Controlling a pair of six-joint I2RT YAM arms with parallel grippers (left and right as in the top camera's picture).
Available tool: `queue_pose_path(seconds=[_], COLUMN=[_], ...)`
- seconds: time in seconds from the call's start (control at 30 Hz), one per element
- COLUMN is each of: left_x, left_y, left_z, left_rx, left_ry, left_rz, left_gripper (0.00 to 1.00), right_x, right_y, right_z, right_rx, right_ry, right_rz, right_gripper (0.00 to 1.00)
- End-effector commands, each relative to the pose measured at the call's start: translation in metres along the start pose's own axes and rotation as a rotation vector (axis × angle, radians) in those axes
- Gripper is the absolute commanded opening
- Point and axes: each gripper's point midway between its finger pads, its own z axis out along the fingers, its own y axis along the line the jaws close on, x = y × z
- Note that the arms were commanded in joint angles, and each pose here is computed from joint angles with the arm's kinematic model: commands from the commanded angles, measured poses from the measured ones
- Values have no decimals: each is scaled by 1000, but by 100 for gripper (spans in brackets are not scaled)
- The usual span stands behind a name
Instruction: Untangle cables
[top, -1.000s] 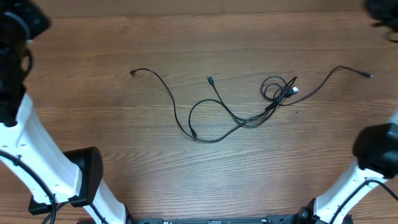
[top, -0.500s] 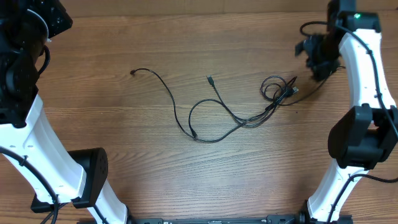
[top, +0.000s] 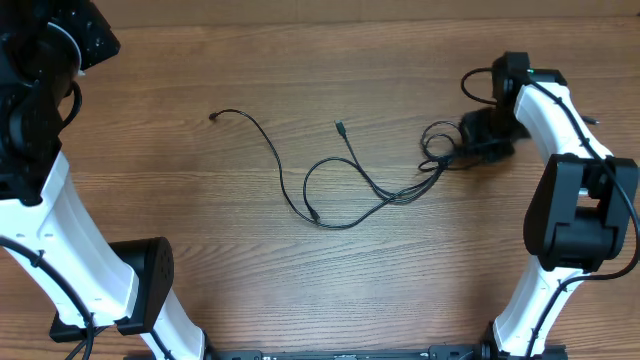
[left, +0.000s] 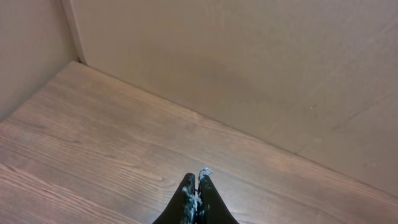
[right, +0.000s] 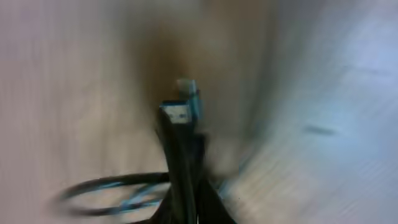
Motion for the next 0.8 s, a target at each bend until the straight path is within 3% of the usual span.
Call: queue_pose_path(seconds=[0.0,0.23,0.37,0.47,0.6,0.7,0.77], left_x=[3,19,44,73,102,109,110], left_y=[-5,-14,-48,-90,-154,-184,-195], left_z=[1,29,57,71,51,20,7], left_rx=[16,52,234,498,1031,1419,1598], left_ry=[14,104,216,324,416,441,435], left_rz=[35,73,214,305,347,292,254], left_gripper=[4,5,4,6,37,72,79], right_x=[50,112,152,165,158,153,151], right_y=[66,143,142,132,124,120,118], right_z=[-47,-214,-308,-349,-369,-368,-366], right_rx=[-293,-723,-828,-812,-746,-719,-707], right_ry=[78,-169,-395,-557,-684,-690,-685], right_rz=[-380,-918,-1235,-1364,-1361,-1349,-1352], right_gripper=[4,4,4,4,4,4,4])
